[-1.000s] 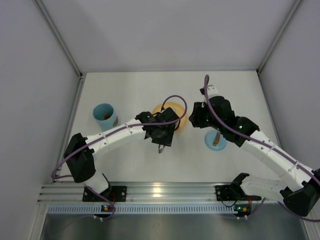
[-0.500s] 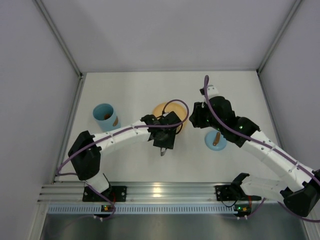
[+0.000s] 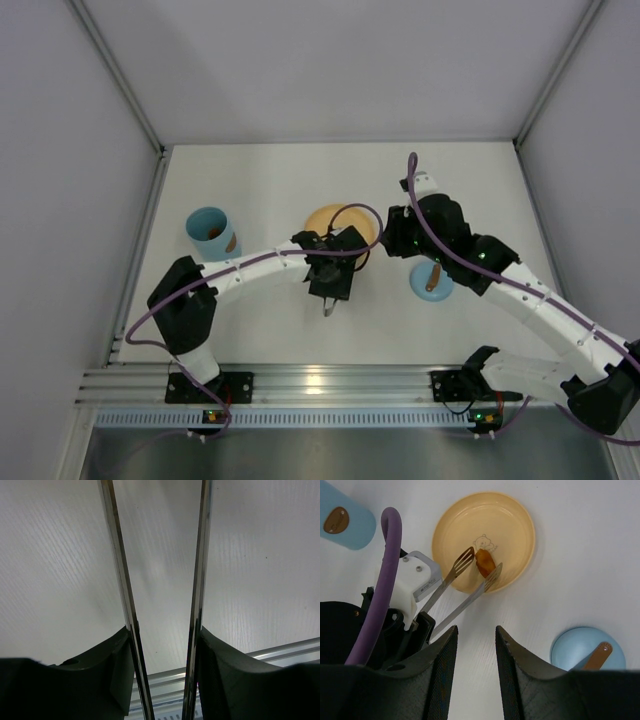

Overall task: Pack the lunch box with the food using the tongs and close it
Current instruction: Pick up the fake food from the plate.

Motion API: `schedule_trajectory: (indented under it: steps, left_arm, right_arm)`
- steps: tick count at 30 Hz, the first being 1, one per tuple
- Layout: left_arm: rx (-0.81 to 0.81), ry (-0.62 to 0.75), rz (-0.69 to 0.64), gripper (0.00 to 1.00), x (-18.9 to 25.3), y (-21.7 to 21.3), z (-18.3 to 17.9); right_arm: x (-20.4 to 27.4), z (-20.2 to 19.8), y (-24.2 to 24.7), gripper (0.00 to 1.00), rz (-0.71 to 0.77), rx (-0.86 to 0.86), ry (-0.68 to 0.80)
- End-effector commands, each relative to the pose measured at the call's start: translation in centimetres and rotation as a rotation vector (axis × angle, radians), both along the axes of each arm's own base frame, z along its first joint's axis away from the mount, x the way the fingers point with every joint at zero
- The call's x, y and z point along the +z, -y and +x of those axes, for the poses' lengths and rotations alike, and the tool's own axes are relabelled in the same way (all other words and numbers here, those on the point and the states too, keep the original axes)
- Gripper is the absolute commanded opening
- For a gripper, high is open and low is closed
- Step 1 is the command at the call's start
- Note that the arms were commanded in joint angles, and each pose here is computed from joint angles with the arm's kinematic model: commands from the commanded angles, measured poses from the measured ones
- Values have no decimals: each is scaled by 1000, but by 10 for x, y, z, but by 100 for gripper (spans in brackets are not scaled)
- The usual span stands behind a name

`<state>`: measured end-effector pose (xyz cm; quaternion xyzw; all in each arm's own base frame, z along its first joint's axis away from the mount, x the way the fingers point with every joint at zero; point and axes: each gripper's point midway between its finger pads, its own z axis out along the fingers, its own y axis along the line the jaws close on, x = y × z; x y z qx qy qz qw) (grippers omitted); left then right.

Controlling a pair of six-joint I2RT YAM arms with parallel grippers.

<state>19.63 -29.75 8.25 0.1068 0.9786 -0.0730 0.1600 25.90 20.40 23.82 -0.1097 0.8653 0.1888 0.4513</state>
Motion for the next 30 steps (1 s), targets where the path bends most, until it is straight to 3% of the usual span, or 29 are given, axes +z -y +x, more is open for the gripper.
schedule_trajectory:
  steps: [1,17,30]
  left_arm:
    - [8,62,-52,51,16,15,18]
    - [20,93,-60,48,40,7,49]
    - [8,33,-39,48,26,2,33]
  right_arm:
    - [6,-3,7,36,-5,1,18]
    - [8,-5,7,36,1,8,18]
    - [7,-5,5,36,10,11,18]
